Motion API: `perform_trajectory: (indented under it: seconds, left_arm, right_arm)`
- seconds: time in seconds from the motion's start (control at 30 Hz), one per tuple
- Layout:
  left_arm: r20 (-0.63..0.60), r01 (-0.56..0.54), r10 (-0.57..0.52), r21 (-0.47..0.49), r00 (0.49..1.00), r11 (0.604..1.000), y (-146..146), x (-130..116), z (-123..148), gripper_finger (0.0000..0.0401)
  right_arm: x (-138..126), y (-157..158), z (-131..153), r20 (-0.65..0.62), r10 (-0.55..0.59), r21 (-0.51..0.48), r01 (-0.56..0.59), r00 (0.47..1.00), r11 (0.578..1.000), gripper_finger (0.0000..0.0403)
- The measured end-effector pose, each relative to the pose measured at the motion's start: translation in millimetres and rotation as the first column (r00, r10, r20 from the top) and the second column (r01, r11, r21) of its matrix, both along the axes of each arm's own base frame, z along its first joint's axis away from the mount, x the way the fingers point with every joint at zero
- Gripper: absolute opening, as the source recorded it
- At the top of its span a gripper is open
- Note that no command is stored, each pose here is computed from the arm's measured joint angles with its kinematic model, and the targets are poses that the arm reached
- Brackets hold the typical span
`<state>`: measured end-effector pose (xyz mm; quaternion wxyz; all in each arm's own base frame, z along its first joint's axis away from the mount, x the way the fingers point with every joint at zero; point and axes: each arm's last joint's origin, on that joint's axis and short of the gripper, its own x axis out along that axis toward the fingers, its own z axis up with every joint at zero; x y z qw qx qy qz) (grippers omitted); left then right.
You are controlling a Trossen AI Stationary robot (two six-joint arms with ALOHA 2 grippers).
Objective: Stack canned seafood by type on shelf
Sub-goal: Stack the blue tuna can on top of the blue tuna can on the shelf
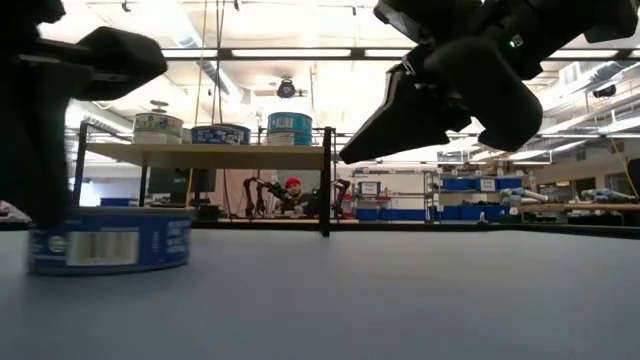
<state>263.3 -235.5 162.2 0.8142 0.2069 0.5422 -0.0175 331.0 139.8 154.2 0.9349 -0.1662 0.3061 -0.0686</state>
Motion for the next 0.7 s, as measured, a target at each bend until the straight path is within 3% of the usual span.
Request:
perform_trajectory:
  seconds: [0.23,0.7]
  left_arm:
    - [0.052,-0.087,0.092,-0.089,0.994,0.992,15,3,28,0.0001]
    - [0.155,-0.208,0.243,-0.208,0.958,0.956,48,33,46,0.0]
  right_arm:
    - [-6,19,2,-0.003,0.136,-0.087,-0.136,0.991,0.987,0.0053]
    - [-11,40,9,0.046,0.244,-0.171,-0.233,0.969,0.957,0.0227]
